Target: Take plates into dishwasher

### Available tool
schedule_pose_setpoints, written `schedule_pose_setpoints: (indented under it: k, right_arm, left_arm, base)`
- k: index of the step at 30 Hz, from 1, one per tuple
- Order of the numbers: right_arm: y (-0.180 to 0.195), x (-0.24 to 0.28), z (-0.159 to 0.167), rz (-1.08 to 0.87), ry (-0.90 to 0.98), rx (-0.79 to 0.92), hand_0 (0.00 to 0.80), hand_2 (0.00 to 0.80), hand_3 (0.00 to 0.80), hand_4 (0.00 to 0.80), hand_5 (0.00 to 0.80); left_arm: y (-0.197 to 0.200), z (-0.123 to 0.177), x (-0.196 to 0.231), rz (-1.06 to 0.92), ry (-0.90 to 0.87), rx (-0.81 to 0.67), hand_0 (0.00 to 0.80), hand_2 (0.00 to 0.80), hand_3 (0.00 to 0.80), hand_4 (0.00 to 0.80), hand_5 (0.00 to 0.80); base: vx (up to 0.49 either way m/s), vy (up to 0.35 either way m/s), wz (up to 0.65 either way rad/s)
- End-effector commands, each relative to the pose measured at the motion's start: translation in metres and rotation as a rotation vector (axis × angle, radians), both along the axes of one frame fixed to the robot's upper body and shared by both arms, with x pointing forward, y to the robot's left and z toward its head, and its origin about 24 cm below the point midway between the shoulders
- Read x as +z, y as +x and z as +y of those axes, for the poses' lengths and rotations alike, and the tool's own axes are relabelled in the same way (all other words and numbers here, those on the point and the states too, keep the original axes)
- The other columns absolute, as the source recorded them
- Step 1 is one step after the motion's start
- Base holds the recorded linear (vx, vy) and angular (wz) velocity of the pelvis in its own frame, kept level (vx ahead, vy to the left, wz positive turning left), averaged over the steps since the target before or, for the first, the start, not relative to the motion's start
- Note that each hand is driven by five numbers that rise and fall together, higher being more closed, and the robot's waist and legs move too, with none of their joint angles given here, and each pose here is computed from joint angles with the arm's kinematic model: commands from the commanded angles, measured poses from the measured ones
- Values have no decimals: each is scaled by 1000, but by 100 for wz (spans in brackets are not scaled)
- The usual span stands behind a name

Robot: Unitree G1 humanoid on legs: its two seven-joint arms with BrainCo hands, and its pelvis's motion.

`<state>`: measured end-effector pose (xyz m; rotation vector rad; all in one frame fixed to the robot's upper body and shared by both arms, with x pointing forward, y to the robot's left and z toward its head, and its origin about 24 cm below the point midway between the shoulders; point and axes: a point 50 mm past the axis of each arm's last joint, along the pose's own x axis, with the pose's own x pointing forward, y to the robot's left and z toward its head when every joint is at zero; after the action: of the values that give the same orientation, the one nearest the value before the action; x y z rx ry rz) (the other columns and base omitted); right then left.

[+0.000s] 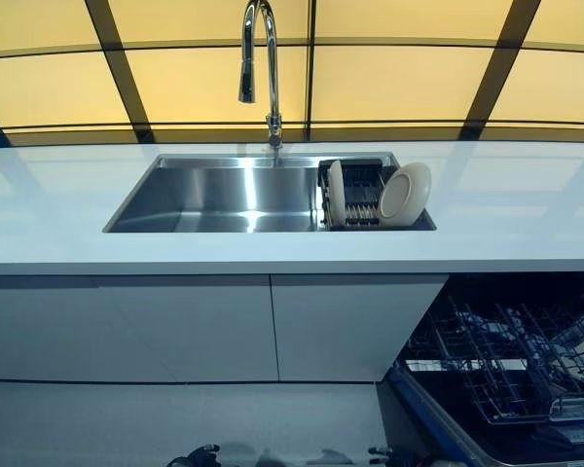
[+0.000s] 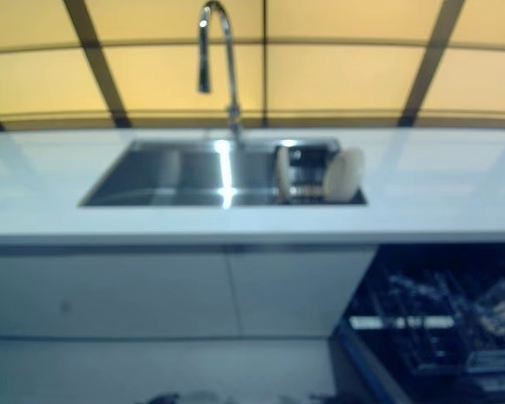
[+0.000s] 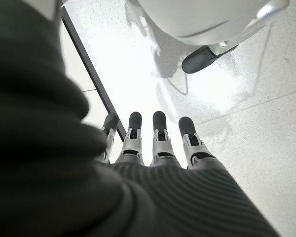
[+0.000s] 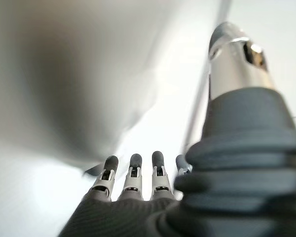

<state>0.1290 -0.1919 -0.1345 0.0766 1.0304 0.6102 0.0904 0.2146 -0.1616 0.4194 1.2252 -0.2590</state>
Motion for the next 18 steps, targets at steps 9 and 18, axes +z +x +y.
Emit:
schedule_pose_setpoints:
  k: [9,18]
  right_arm:
    - [118,201,74,-759,953,46,0,0,0,0,0]
    - [154,306,66,-1130,1179,-208,0,0,0,0,0]
  left_arm:
    - [13,11,8,-39,38,-45,0,0,0,0,0]
    - [27,11,12,-67,45,-69,0,0,0,0,0]
  base:
    - [-8,56,0]
    - [-24,150,-6]
